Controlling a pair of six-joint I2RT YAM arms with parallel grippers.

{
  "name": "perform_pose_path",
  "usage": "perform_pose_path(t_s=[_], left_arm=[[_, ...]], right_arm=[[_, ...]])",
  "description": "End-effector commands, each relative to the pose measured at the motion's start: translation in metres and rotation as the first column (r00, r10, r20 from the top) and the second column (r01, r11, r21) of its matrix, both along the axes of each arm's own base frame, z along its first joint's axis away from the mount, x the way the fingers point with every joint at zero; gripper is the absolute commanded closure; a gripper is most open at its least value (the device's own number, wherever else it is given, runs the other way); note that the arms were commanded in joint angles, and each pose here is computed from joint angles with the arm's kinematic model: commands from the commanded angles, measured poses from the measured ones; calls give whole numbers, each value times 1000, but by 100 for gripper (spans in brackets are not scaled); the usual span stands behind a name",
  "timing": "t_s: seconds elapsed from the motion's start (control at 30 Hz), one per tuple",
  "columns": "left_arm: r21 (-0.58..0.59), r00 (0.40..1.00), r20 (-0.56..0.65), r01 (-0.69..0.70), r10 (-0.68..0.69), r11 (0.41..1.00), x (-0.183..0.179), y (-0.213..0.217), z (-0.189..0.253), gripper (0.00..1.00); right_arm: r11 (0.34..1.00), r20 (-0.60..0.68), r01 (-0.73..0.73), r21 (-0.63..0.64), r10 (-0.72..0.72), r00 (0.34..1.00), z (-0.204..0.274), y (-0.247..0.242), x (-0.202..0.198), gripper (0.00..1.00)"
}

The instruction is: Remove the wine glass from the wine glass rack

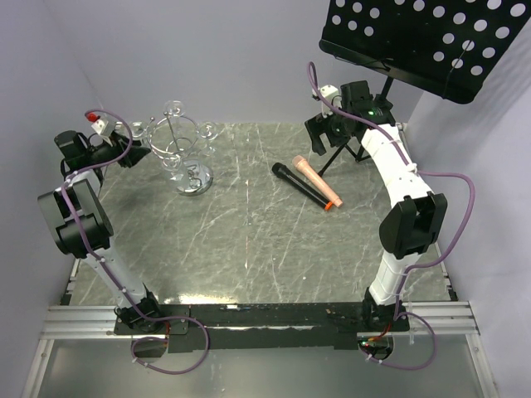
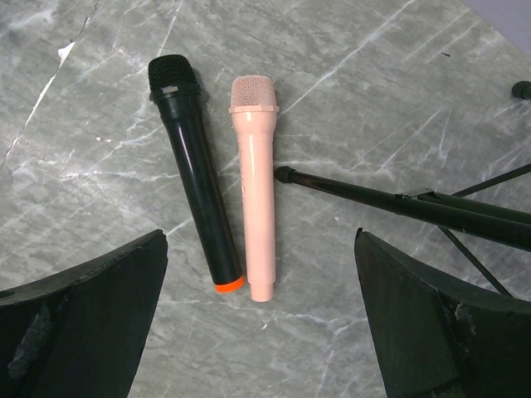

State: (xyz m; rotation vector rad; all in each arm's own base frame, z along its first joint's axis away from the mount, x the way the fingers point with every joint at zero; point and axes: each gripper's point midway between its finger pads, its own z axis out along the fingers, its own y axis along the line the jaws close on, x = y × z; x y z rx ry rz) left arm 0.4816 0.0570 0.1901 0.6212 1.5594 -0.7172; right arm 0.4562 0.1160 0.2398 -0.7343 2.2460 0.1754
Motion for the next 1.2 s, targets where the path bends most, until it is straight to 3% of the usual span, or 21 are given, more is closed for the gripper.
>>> perform_pose_path(t_s=[0.0, 0.3, 0.57, 0.73, 0.87, 1.17], left_arm=[[34, 996, 84, 23, -26, 999, -1, -1, 24, 48], [-30, 994, 104, 24, -20, 999, -5, -6, 42, 50], [-30, 995, 99, 28, -25, 999, -5, -6, 39, 64], [-27, 996, 90, 22, -20, 999, -7, -6, 38, 80], [-19, 994, 107, 6, -4, 1000, -9, -7, 41, 99], [-36, 985, 167, -36, 41, 999, -17, -9, 63, 99]], right_arm=[[1000, 54, 12, 12, -12, 998, 19, -2, 6, 0], [1000, 45, 13, 6, -14, 999, 16, -2, 3, 0], [1000, 47, 13, 1, -13, 999, 16, 0, 5, 0], [1000, 44, 7, 5, -8, 999, 15, 2, 4, 0], [1000, 45, 8, 13, -9, 999, 14, 3, 6, 0], [1000, 45, 1, 30, -2, 999, 12, 7, 5, 0]])
